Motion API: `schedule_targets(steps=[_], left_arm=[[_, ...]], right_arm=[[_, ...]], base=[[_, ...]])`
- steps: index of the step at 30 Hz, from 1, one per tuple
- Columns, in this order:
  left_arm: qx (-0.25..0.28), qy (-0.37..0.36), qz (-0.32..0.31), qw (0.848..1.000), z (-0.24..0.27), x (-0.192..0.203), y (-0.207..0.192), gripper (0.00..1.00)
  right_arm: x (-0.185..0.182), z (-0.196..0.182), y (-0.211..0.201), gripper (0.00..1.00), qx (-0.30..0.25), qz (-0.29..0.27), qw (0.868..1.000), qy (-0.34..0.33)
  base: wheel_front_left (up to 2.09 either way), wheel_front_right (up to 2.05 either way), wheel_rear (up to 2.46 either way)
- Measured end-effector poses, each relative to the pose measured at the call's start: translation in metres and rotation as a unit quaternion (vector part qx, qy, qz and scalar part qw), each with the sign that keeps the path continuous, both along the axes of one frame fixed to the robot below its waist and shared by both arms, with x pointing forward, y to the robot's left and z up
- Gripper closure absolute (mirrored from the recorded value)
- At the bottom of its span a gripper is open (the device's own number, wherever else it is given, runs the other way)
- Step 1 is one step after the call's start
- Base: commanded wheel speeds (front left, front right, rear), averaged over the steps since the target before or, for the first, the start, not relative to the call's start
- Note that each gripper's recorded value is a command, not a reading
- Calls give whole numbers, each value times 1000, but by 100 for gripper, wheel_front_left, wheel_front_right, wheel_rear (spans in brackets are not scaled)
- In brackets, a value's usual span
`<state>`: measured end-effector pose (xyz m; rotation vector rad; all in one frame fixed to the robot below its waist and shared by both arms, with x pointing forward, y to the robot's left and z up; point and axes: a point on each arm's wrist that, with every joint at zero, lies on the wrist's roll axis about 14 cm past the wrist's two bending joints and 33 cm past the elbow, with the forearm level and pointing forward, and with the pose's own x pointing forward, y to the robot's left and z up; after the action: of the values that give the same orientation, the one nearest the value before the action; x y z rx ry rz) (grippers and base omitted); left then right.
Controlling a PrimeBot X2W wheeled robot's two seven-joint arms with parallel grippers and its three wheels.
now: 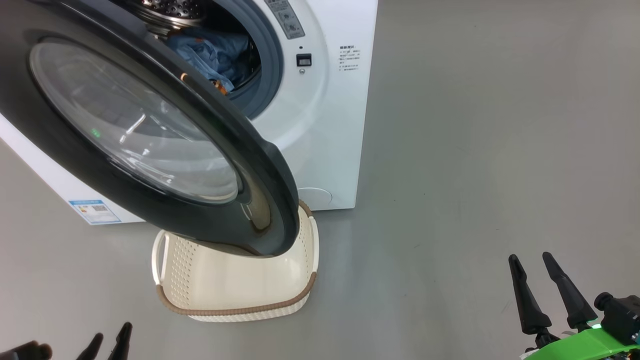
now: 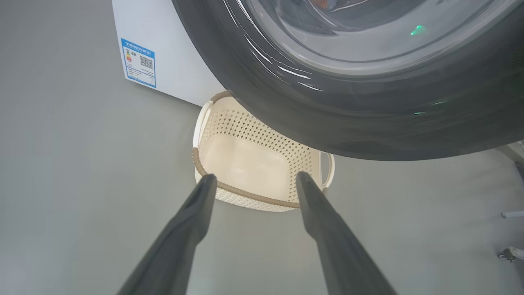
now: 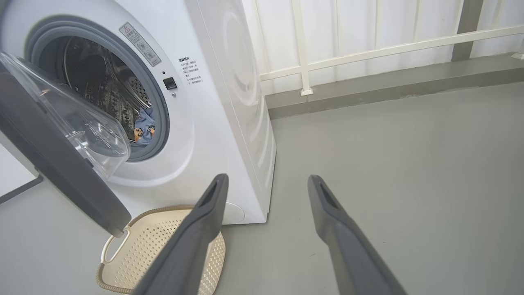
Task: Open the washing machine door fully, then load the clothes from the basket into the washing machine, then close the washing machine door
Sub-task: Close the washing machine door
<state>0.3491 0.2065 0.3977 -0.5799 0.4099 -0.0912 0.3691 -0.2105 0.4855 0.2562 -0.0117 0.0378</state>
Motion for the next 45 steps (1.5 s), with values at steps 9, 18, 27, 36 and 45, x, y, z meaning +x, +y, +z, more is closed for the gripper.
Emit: schedule_targets(steps=[9, 18, 27, 36, 45], left_arm=[[65, -86, 16, 994, 32, 27, 6, 0], [113, -150, 47, 981, 60, 24, 8, 0], [128, -156, 54, 978, 59, 12, -2, 0], [124, -154, 66, 978, 58, 9, -1, 0], [125, -158, 73, 977, 61, 8, 3, 0]], right_arm=[[-1, 5, -8, 0, -2, -10, 1000, -7], [-8, 4, -11, 0, -4, -15, 1000, -6], [-9, 6, -11, 0, -4, -15, 1000, -8], [-8, 5, -8, 0, -4, -10, 1000, -7], [-8, 3, 6, 100, 0, 11, 1000, -3]], base=[[0, 0, 0], [0, 0, 0], [0, 0, 0], [0, 0, 0], [0, 0, 0]])
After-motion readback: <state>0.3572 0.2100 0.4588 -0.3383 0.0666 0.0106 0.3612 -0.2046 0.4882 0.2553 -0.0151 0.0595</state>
